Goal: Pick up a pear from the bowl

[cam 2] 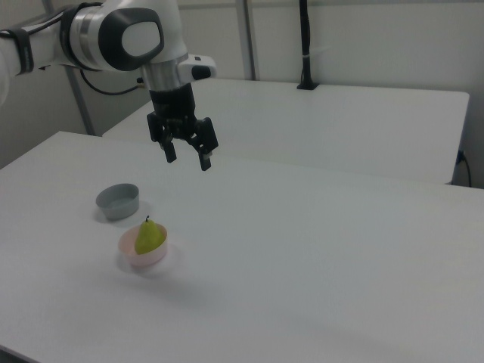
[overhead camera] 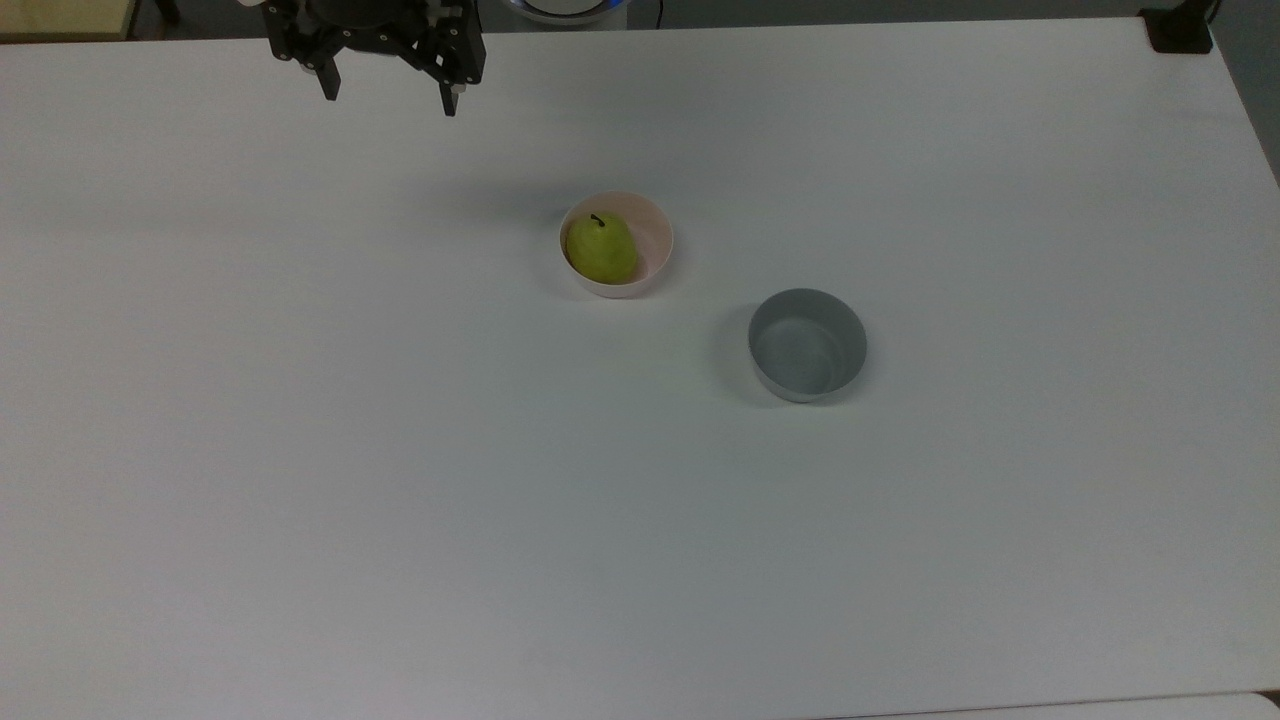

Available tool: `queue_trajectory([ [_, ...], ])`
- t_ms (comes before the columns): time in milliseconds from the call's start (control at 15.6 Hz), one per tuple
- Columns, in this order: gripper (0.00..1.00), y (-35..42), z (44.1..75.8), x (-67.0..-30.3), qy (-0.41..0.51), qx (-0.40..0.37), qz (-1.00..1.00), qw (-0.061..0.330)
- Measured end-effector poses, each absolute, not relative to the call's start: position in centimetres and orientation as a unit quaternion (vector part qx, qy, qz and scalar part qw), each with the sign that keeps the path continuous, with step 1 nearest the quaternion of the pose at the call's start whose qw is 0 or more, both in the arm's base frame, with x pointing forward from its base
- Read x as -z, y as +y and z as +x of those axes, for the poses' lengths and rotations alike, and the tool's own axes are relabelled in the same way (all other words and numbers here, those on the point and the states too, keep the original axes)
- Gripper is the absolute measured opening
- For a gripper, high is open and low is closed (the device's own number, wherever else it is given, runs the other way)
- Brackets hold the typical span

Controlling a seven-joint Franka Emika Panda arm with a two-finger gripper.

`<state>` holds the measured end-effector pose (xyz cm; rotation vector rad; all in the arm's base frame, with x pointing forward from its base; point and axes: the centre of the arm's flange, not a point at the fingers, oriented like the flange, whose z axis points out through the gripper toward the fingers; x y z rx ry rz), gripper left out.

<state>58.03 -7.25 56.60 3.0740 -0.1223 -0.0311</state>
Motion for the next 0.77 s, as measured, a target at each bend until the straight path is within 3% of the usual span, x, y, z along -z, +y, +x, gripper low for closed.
queue_trajectory([
  [770,1.00,-7.27,57.87,-56.97,-0.044,0.006,0.999,0.018],
])
